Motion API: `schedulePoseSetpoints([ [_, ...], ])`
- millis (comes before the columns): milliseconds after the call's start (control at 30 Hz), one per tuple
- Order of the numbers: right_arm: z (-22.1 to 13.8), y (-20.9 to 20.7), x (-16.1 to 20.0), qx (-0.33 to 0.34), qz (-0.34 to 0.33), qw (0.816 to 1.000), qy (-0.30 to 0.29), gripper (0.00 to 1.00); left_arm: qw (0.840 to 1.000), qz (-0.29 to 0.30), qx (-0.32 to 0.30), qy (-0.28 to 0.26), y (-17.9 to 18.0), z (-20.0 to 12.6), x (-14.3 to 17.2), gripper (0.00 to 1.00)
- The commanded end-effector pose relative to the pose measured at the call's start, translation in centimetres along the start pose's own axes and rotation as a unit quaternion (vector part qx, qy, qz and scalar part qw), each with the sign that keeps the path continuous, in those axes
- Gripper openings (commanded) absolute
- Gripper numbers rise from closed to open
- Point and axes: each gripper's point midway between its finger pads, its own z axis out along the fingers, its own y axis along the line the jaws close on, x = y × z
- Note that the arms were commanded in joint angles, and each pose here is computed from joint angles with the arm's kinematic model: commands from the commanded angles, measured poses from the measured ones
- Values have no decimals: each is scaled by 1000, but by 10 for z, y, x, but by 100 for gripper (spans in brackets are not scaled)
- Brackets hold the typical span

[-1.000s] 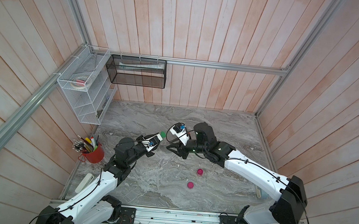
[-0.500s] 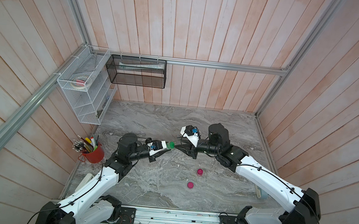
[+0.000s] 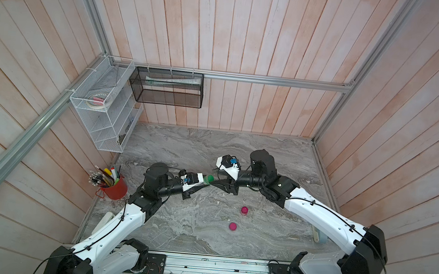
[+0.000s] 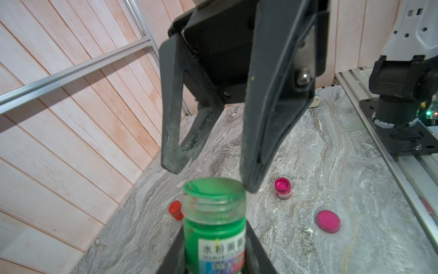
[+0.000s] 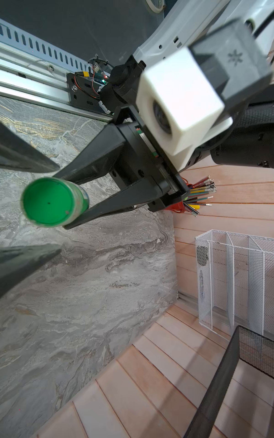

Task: Close the paint jar lid
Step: Screw the lid onto the paint jar.

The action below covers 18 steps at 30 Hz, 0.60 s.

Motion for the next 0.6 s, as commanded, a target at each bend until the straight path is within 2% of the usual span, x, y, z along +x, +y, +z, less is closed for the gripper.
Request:
schedulePoseSetpoints([
  [0, 2, -1, -7, 2, -4, 1000, 2, 48, 1000, 3, -6, -6, 5, -1, -8, 30],
  [300, 7, -3, -6, 1, 2, 1000, 10, 40, 1000, 5, -10, -5, 7, -1, -8, 29],
  [567, 11, -2, -1, -3, 7, 1000, 19, 41, 1000, 6, -13, -4, 7, -1, -8, 29],
])
